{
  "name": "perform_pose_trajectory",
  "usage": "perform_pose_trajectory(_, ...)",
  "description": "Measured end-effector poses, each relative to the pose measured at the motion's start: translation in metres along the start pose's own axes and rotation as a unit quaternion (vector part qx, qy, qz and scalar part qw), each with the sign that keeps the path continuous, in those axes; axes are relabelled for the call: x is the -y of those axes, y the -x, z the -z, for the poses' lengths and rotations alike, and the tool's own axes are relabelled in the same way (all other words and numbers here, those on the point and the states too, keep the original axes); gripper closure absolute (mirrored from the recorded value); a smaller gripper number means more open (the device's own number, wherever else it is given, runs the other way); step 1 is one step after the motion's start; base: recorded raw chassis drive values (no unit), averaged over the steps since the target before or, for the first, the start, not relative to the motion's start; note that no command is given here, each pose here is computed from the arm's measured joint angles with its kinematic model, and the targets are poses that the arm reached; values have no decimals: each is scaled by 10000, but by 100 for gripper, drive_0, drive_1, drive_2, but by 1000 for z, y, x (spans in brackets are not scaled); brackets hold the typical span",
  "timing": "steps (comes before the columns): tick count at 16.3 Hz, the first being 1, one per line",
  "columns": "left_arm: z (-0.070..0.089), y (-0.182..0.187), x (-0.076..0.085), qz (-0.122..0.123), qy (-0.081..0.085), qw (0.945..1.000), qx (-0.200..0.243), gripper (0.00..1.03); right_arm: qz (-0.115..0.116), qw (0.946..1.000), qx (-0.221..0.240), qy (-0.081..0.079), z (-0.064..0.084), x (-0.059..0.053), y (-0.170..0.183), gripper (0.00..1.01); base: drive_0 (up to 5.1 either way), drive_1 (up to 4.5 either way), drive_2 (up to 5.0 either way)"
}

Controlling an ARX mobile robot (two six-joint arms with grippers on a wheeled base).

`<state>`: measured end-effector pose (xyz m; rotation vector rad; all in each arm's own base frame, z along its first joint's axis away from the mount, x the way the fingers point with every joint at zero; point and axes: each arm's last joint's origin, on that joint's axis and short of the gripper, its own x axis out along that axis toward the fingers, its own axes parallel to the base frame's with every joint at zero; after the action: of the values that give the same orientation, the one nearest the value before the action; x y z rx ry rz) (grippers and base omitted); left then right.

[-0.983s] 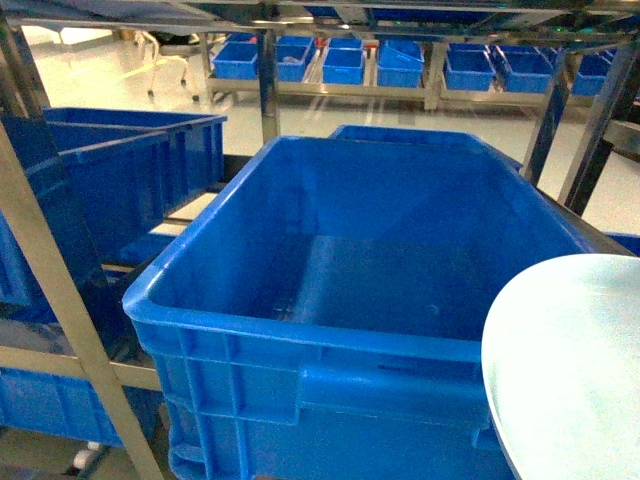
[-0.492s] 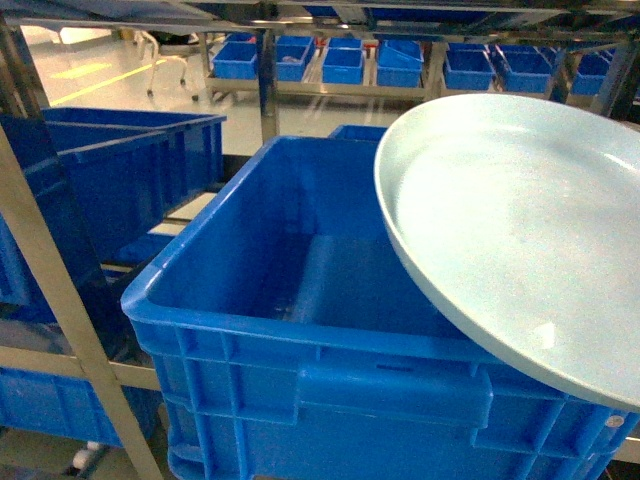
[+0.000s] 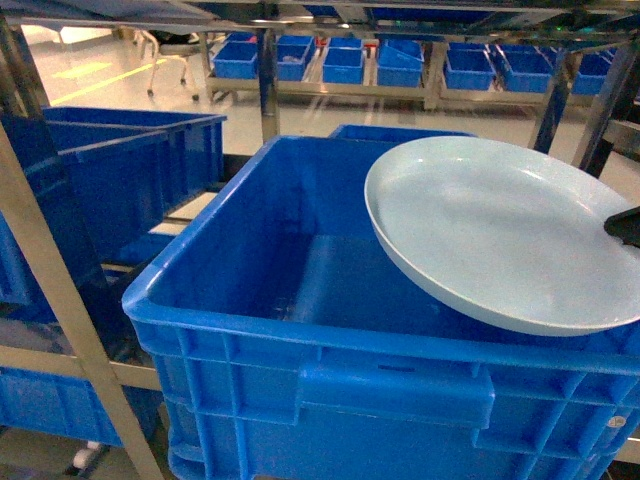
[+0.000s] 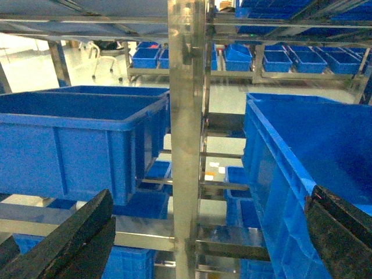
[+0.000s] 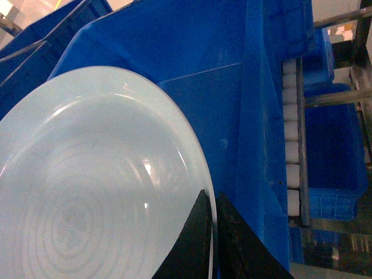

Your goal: Place blue tray on left shelf second layer neatly

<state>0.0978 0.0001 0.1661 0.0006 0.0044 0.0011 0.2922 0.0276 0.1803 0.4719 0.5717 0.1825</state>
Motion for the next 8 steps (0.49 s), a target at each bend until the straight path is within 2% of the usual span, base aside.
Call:
perform_pose_trajectory(2,0,0,0,0,0,10000,2,5,111,9998,-42,-186,-4,-2,-8,99,0,0,0)
perform_pose_trajectory(3,0,0,0,0,0,10000,2,5,99,9996,-10,-262,-10,-9,-13,99,0,0,0)
perform_pose_trajectory(6,0,0,0,0,0,10000,2,5,-71,9997,-30,-222,-19,-28,-26,99,0,0,0)
perform_pose_trajectory(8,0,0,0,0,0,10000,0,5,-135,9997,-186,-97,-15,-37,-39,99,0,0,0)
